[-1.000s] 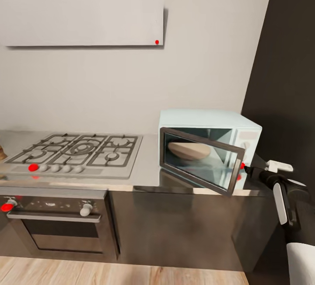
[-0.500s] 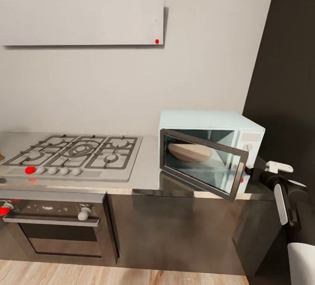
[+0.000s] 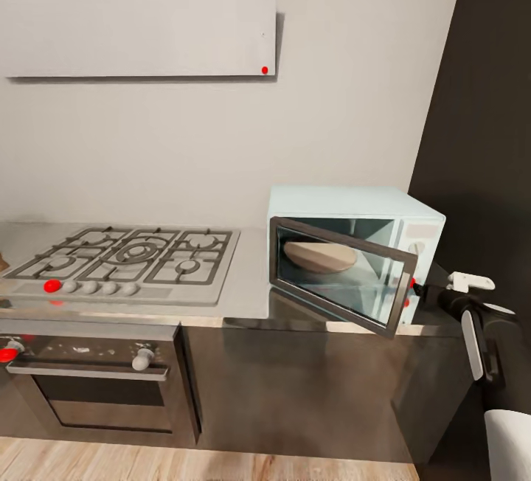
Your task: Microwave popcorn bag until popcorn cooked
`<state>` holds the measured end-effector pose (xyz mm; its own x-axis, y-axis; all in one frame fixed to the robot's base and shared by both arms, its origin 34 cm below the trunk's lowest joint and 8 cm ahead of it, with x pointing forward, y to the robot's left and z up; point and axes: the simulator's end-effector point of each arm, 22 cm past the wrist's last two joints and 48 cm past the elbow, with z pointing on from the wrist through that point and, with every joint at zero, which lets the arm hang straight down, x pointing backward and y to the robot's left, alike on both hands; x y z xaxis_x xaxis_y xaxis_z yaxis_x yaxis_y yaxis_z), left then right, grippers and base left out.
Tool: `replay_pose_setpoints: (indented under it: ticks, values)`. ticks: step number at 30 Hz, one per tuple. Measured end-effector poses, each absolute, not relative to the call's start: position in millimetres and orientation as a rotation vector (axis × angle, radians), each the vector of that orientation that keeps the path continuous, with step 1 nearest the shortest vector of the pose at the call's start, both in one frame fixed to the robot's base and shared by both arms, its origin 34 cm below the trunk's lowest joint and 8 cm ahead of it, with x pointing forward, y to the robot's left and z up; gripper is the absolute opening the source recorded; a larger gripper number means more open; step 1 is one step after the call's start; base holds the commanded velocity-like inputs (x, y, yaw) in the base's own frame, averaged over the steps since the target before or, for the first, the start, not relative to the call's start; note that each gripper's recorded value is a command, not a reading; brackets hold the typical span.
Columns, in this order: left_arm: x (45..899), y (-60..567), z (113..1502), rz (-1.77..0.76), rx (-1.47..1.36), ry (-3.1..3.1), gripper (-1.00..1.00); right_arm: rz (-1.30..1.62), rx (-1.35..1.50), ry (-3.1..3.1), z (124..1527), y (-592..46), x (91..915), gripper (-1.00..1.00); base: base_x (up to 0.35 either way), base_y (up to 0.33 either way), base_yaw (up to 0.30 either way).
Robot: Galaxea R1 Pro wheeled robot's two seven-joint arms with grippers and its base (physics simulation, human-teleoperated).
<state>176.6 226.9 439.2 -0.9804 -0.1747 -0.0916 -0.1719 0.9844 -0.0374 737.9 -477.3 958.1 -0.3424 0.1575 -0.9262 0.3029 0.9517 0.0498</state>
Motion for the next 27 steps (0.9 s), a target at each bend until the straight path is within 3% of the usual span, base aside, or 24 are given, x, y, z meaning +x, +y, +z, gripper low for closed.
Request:
replay_pose_setpoints:
  ticks: [17, 27]
  values:
    - [176.9, 226.6, 439.3, -0.052, -0.259, 3.035, 1.0, 0.157, 0.132, 1.933, 952.9, -412.0, 749.3, 1.0, -0.006, 0.0, 0.0]
    - [176.3, 226.5, 439.1, -0.047, -0.268, 3.037, 1.0, 0.174, 0.111, 1.925, 955.5, -410.0, 749.5, 1.0, -0.253, 0.153, 0.0]
